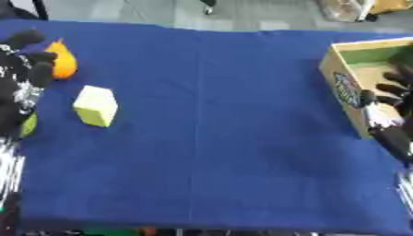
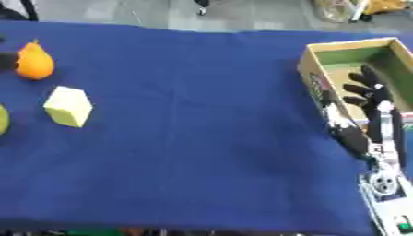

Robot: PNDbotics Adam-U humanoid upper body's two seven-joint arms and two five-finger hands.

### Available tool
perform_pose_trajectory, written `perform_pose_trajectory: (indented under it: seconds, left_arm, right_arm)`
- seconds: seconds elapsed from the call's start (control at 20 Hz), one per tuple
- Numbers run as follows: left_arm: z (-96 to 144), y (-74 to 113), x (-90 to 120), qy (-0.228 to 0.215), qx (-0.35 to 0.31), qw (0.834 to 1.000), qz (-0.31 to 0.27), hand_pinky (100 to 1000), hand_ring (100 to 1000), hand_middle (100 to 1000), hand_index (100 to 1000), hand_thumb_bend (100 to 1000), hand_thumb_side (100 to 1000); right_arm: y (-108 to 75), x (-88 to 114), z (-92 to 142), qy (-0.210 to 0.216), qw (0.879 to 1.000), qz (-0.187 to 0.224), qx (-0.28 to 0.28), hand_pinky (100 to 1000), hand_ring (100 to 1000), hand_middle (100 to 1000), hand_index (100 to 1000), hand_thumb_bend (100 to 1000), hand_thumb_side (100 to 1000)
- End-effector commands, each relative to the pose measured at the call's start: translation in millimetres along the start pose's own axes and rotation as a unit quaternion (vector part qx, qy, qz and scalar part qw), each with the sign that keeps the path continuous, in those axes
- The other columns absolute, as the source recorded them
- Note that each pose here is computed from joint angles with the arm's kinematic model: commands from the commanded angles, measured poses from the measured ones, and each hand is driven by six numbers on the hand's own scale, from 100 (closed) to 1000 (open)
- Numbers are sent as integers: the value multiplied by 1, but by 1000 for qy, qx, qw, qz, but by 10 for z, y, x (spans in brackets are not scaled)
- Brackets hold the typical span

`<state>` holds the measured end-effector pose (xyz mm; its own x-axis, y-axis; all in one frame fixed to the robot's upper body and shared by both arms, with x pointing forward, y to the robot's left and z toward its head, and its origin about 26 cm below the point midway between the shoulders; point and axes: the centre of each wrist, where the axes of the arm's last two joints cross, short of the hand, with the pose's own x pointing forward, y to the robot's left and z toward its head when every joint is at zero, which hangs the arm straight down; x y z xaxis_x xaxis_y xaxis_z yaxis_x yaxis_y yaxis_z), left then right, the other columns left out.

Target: Pick up the objects with one hand, pass them to the other hand, and then place them into the box on the other side of the table.

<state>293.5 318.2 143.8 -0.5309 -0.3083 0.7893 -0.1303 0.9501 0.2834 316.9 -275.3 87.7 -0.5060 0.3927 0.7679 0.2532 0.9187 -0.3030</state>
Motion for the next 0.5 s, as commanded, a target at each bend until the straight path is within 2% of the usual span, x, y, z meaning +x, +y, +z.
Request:
perform_pose_trajectory:
  seconds: [0.05, 0.3, 0.5]
  left_arm:
    - [-28, 62, 73, -12, 2, 1000, -15, 745, 688, 768, 850, 695, 621]
    - [-36, 116, 93, -16, -7, 999, -32, 748, 692, 767, 853, 693, 616]
    - [-126, 310, 213, -36, -65, 990, -117, 765, 714, 781, 879, 684, 577]
  right_arm:
    - [-49, 53, -52, -13, 1000, 6, -3, 717, 780, 798, 935, 283, 416]
    - [-49, 54, -54, -13, 1000, 6, -4, 718, 780, 798, 935, 255, 400]
    - [-56, 56, -61, -14, 1000, 8, 0, 720, 779, 797, 935, 246, 398]
